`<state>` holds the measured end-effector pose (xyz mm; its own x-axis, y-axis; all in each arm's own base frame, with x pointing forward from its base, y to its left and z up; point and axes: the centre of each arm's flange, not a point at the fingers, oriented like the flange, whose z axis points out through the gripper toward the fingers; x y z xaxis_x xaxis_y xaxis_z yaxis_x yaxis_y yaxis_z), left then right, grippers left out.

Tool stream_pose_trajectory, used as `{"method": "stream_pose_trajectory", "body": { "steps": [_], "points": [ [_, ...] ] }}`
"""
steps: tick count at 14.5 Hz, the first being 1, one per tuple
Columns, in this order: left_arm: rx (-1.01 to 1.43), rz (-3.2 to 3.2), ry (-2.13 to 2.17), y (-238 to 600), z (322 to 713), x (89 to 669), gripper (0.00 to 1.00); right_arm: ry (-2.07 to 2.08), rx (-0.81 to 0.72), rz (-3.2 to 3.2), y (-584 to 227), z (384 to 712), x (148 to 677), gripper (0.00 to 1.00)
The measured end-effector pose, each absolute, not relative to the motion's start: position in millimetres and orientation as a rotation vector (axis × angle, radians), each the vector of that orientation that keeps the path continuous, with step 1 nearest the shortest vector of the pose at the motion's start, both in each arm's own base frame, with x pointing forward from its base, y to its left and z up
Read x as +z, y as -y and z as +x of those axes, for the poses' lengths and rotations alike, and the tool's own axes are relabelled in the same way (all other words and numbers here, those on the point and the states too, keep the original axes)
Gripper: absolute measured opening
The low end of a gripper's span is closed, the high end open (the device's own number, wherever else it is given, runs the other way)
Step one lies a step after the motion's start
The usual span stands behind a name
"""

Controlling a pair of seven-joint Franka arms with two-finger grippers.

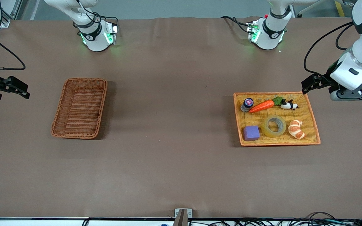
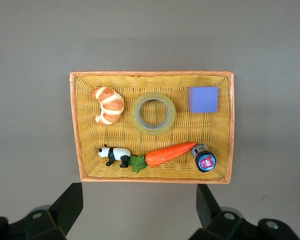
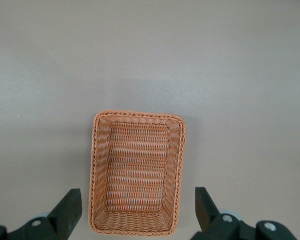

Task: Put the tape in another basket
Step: 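Move the left gripper over the yellow tape roll in the tray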

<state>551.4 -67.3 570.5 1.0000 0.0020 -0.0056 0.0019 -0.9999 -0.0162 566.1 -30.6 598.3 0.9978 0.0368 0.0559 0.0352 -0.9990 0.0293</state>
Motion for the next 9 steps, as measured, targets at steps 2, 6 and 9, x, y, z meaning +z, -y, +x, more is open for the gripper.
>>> {"method": "stream_pose_trajectory", "body": {
  "steps": [2, 6, 9],
  "points": [
    [0.012, -3.125, 0.003, 67.4, 551.6, 569.4, 1.0, -0.056, 0.088, 3.112, 30.6, 566.1, 598.3, 1.0],
    [0.02, -3.125, 0.007, 66.0, 553.2, 566.1, 1.0, -0.056, 0.088, 3.112, 30.6, 566.2, 598.3, 1.0],
    [0.054, -3.123, 0.01, 64.8, 556.7, 554.0, 1.0, -0.056, 0.088, 3.112, 30.6, 566.2, 598.4, 1.0]
  ]
}}
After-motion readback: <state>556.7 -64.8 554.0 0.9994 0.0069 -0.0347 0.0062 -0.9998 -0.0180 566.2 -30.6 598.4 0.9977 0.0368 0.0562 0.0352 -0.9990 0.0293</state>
